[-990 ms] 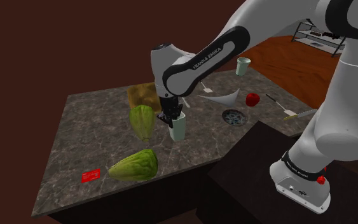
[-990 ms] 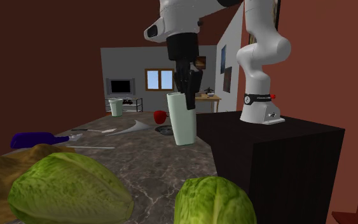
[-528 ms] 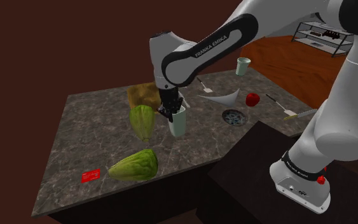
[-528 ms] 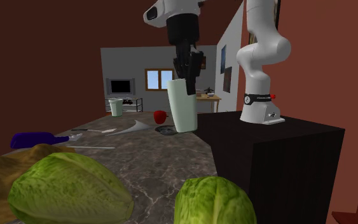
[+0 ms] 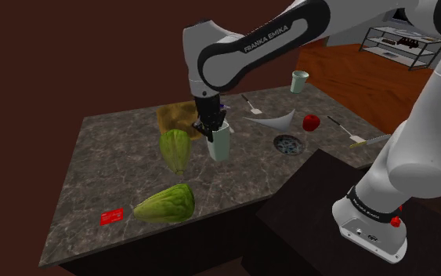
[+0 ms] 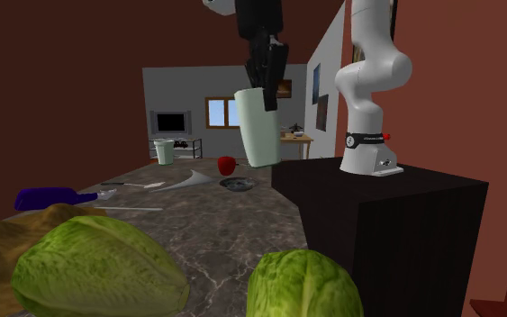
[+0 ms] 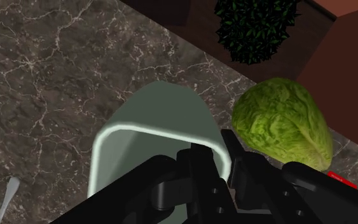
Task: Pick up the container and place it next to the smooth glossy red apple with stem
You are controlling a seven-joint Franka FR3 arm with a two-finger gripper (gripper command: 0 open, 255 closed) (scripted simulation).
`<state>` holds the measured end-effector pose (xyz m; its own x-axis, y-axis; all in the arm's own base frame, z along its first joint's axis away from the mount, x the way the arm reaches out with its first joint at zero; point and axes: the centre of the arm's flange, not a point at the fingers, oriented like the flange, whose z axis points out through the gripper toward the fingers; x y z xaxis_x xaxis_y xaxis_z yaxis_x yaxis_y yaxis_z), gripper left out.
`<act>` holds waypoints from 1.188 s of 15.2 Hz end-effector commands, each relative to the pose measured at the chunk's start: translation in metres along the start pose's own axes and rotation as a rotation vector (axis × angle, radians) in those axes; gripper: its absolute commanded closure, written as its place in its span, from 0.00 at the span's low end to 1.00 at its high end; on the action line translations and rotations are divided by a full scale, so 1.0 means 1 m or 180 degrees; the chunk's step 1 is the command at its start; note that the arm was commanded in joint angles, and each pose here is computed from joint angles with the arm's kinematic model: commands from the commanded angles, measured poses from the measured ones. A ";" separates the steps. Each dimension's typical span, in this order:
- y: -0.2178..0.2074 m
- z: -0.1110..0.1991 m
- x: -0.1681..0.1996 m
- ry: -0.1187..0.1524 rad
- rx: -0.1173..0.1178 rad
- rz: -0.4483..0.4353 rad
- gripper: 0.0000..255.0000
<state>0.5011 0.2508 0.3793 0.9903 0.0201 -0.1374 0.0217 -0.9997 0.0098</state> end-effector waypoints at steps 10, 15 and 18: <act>0.116 -0.005 -0.025 0.0000 0.0000 0.0000 1.00; 0.181 -0.003 -0.039 0.0000 0.0000 0.0000 1.00; 0.219 -0.002 -0.047 0.0000 0.0000 0.0000 1.00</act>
<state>0.4669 0.0450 0.3918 0.9903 0.0185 -0.1376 0.0201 -0.9997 0.0104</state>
